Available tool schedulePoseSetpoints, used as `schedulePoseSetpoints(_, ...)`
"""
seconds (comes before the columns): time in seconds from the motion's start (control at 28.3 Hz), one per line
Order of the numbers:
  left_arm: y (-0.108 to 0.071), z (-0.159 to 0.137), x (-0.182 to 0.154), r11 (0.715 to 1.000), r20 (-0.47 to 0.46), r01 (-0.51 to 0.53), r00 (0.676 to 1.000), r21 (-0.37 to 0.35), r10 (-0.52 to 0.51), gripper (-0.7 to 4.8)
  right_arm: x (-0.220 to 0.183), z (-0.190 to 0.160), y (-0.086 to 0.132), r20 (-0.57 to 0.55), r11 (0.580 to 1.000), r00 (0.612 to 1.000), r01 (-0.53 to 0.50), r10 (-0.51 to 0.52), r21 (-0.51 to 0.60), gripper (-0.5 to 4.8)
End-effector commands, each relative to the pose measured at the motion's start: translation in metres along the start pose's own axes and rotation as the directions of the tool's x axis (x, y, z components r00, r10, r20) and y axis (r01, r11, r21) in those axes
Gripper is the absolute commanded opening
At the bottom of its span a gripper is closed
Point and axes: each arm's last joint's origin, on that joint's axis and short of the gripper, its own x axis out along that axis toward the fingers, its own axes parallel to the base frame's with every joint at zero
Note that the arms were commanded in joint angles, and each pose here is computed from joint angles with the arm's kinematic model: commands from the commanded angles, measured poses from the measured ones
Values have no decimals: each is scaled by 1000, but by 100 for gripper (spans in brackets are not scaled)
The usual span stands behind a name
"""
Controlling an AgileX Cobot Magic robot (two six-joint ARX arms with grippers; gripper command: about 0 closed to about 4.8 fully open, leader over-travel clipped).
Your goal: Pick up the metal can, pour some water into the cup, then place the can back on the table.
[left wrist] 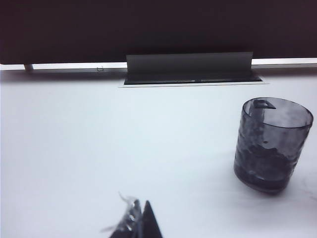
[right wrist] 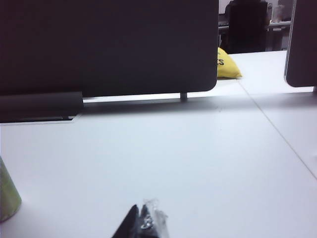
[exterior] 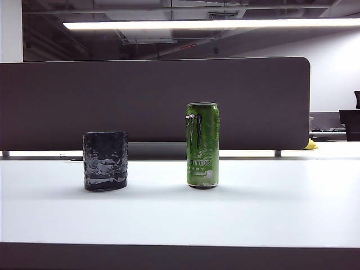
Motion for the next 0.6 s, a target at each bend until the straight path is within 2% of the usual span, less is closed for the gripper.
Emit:
schedulePoseSetpoints(0.04, 0, 2, 0, 1000, 15, -3, 1000, 0, 3, -5, 0, -1, 0, -12, 1000, 1000, -1, 1, 3, 0)
schedulePoseSetpoints(0.6, 0, 2, 0, 1000, 14, -3, 1000, 0, 3, -5, 0, -7, -1, -40, 1000, 999, 3, -3, 3, 0)
